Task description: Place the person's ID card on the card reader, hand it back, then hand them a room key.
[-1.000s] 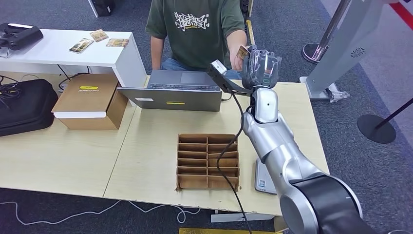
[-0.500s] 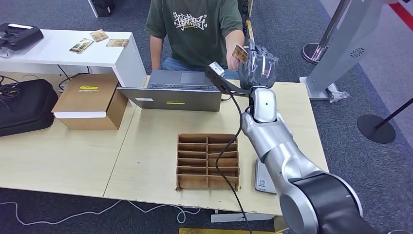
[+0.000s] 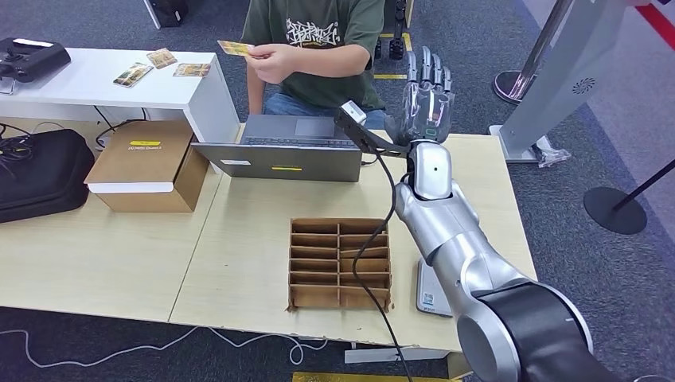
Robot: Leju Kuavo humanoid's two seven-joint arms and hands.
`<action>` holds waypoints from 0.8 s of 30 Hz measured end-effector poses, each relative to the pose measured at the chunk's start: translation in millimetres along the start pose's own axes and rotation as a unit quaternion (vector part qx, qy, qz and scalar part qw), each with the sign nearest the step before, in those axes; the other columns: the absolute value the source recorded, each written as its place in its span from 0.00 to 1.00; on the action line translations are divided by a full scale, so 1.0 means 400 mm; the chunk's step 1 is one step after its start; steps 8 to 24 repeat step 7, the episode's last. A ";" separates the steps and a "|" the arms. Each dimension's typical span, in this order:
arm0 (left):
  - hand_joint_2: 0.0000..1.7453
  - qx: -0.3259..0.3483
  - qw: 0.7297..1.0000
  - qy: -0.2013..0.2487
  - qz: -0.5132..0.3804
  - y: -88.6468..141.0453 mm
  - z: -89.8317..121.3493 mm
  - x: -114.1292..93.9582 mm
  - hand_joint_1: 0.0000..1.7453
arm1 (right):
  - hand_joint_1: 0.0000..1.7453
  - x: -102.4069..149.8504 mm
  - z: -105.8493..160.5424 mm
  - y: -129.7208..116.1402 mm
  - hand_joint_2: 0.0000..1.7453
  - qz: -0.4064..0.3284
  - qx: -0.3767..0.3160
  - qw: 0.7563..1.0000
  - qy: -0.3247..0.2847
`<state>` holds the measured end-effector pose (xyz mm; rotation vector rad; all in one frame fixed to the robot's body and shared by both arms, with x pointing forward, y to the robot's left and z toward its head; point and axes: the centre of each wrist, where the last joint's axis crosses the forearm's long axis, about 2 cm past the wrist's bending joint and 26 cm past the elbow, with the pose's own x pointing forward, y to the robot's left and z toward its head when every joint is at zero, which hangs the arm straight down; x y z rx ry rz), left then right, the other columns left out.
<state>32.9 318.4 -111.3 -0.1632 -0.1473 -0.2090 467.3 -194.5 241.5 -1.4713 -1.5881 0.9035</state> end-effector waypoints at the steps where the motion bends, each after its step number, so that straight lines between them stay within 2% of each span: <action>1: 0.00 0.000 1.000 0.000 -0.001 0.000 0.000 0.000 0.00 | 0.00 0.000 0.000 0.000 1.00 0.000 0.000 1.000 0.000; 24: 0.00 0.000 1.000 0.000 -0.003 0.000 0.000 0.001 0.00 | 0.00 -0.001 0.000 0.000 1.00 0.001 0.000 1.000 0.002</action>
